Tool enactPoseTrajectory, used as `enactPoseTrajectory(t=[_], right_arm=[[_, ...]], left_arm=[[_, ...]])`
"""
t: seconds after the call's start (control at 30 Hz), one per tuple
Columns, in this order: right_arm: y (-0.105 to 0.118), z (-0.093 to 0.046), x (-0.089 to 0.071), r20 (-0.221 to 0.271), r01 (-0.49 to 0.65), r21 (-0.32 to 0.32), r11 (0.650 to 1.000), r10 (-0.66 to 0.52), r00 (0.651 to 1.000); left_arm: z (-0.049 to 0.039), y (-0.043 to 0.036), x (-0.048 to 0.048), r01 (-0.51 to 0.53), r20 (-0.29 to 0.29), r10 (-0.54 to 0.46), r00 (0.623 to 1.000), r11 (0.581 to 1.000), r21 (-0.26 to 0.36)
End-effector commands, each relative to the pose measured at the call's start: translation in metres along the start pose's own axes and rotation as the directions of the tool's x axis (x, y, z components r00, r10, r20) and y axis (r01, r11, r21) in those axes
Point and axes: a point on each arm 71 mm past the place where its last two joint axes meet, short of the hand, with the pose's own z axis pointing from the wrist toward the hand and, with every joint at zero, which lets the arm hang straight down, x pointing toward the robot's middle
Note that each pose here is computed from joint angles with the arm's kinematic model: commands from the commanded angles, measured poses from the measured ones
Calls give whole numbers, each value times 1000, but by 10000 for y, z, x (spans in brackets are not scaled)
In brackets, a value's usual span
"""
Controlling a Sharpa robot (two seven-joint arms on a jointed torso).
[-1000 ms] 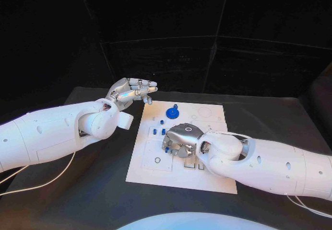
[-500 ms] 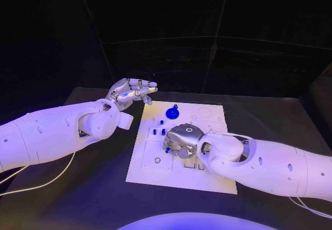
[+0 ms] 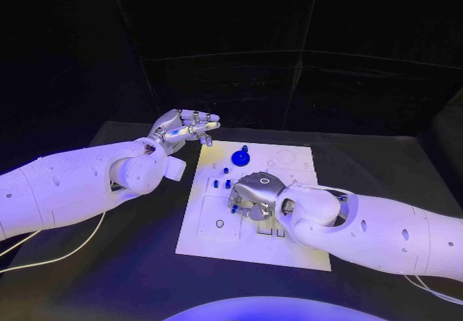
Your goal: Assemble the parts on the task board
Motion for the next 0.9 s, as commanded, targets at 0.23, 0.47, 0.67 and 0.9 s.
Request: enactPoseTrajectory(t=[0.23,0.47,0.67,0.9], right_arm=[[25,31,9,-18,18,-3,1000,-18,1000],[24,44,28,-43,23,7,1000,-23,999],[26,56,34,-50,28,15,999,-27,998],[26,70,36,-50,33,21,999,-32,998]], left_arm=[[8,-6,20,9,-13,-9,1000,1000,0],[7,-5,20,10,-15,-10,1000,1000,-1],[9,-3,25,11,-18,-11,1000,1000,-3],[7,-1,21,12,-19,-12,1000,1000,-7]])
